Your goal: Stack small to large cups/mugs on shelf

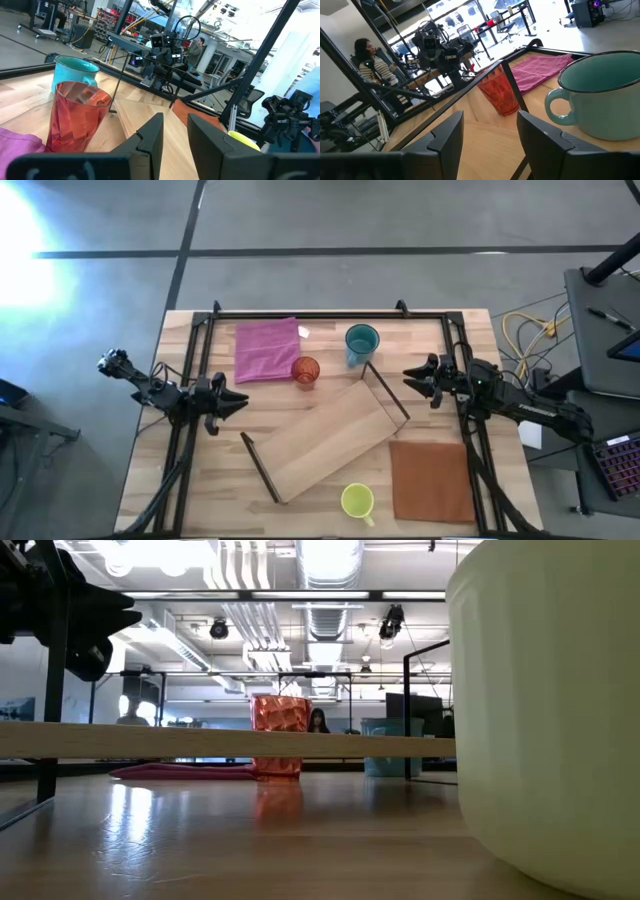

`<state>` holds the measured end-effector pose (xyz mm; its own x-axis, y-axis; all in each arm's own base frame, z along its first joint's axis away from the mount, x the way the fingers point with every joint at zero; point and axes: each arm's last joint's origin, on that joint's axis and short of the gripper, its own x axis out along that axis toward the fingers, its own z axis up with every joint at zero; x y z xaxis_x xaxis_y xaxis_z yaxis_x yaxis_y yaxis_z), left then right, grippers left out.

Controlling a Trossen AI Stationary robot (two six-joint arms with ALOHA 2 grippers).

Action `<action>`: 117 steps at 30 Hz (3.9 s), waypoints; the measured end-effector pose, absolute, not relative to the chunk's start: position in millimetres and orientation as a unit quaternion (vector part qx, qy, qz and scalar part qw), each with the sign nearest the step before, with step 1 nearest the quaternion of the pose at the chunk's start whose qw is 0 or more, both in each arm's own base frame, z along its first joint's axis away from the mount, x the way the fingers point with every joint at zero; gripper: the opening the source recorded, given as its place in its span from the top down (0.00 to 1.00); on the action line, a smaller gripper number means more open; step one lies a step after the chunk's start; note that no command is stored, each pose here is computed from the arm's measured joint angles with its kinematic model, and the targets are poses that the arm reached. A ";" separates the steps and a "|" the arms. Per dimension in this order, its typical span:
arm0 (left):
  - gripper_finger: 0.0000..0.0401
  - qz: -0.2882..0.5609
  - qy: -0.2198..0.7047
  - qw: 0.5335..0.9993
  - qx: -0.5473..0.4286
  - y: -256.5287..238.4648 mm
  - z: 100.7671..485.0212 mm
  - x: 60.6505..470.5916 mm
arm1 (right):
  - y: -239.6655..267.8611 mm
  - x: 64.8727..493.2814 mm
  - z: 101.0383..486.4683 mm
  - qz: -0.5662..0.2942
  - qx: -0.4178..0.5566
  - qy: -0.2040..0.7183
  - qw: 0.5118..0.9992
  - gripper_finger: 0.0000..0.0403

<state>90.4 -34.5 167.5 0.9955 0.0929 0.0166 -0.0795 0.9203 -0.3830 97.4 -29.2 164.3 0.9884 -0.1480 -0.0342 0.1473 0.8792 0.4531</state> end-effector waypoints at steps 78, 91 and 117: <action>0.82 0.119 -0.253 0.911 -0.304 -20.0 216.8 75.3 | -48.7 141.3 359.8 -0.016 0.362 -0.286 0.887 0.56; 0.82 0.120 -0.253 0.910 -0.304 -19.9 217.0 75.1 | -17.5 229.2 378.7 -0.141 0.307 0.258 0.905 0.56; 0.82 0.128 -0.204 0.933 -0.267 -23.4 207.1 80.9 | 191.7 242.8 325.7 -0.362 0.517 0.489 0.602 0.56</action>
<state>80.9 -23.4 207.1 0.8844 0.3468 0.3124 -0.1293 0.8252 -0.5499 242.8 191.7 325.7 0.2595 0.0689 -0.9633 0.9416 0.2034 0.2682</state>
